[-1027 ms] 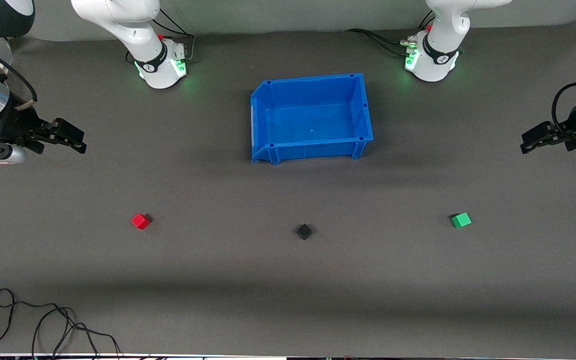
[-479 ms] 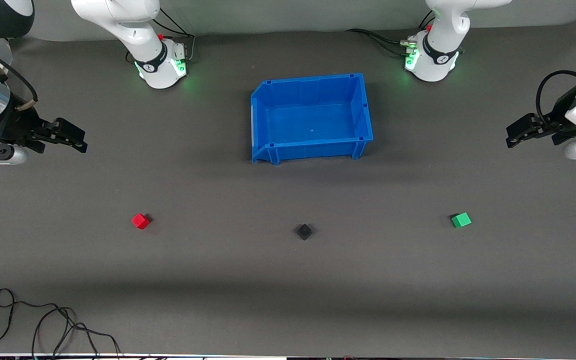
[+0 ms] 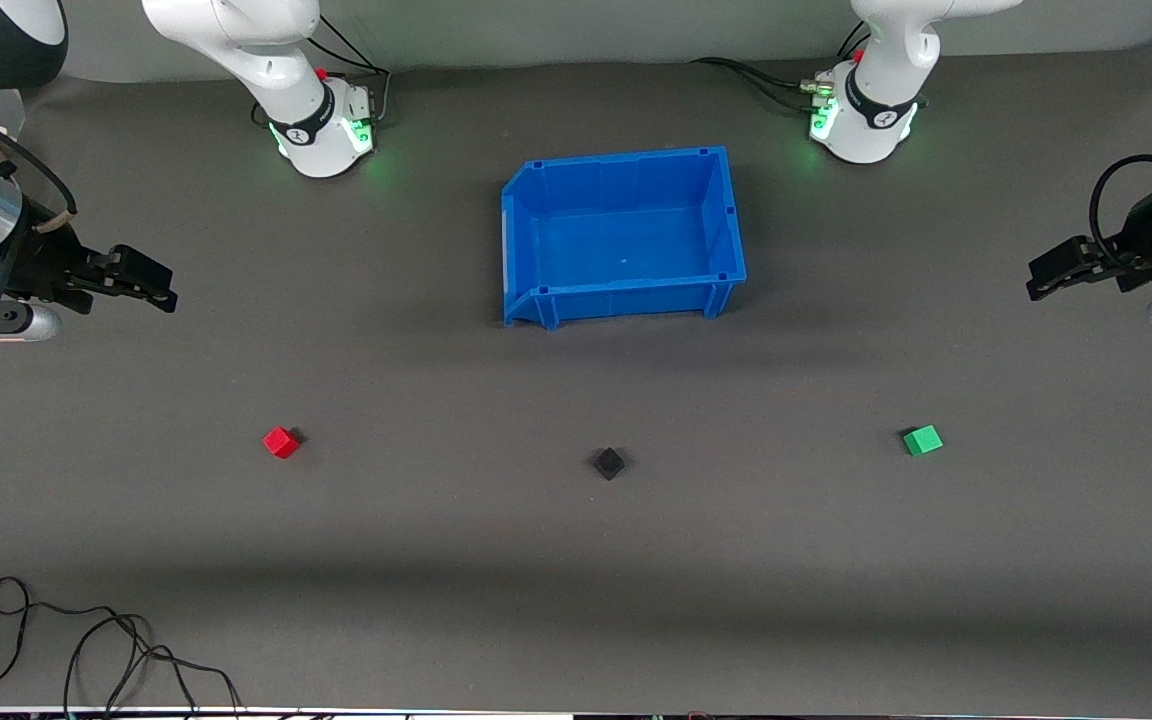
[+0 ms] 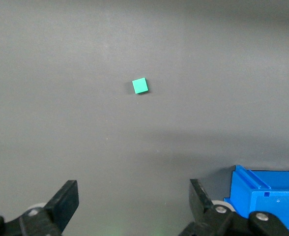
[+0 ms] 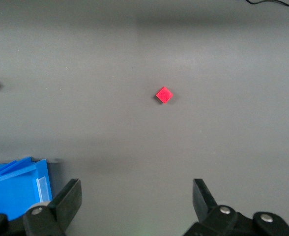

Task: Attach green and red cubes to black cube
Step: 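Reach the right gripper to the red cube while the left gripper reaches green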

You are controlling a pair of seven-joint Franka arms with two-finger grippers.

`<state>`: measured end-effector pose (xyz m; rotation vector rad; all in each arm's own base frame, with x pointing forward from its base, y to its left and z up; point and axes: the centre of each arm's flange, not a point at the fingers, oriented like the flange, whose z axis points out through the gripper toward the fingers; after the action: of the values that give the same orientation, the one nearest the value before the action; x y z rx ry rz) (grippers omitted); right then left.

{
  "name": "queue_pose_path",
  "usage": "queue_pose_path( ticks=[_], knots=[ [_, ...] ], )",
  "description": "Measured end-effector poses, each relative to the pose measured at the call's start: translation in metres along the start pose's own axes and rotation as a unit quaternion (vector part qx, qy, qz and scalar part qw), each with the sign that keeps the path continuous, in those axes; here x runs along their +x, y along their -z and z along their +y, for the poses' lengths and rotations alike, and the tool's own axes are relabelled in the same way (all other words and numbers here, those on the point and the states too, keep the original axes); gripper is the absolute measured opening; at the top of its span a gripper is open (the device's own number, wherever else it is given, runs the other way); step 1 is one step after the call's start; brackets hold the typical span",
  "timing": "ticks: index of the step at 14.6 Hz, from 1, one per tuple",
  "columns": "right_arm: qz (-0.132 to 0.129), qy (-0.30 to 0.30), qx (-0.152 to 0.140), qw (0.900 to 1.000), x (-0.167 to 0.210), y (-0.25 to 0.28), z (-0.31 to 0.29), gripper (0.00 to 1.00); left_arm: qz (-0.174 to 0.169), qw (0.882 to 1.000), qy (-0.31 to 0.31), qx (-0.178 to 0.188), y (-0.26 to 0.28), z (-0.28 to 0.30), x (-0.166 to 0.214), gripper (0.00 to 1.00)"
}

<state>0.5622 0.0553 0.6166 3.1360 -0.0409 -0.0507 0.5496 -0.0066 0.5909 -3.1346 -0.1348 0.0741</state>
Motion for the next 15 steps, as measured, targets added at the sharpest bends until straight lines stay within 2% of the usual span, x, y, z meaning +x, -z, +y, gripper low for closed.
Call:
queue_pose_path(
  ticks=[3, 7, 10, 12, 15],
  knots=[
    [-0.002, 0.0, 0.0, 1.0, 0.0, -0.001, 0.0, 1.0, -0.009, 1.0, 0.016, 0.003, -0.015, 0.0, 0.008, 1.0],
    [-0.019, 0.001, 0.0, 1.0, 0.007, -0.016, 0.0, 1.0, -0.046, 0.996, 0.072, 0.027, -0.052, -0.005, 0.014, 1.0],
    [-0.024, 0.005, 0.0, 1.0, 0.01, -0.022, -0.003, 1.0, -0.076, 0.988, 0.122, 0.046, -0.11, -0.028, 0.03, 1.0],
    [-0.023, 0.014, 0.0, 1.0, 0.01, -0.022, -0.002, 1.0, -0.08, 0.986, 0.139, 0.052, -0.152, -0.038, 0.036, 1.0],
    [-0.023, 0.073, 0.002, 0.997, 0.016, -0.03, -0.001, 1.0, -0.074, 0.98, 0.176, 0.058, -0.205, -0.053, 0.031, 1.0]
  ],
)
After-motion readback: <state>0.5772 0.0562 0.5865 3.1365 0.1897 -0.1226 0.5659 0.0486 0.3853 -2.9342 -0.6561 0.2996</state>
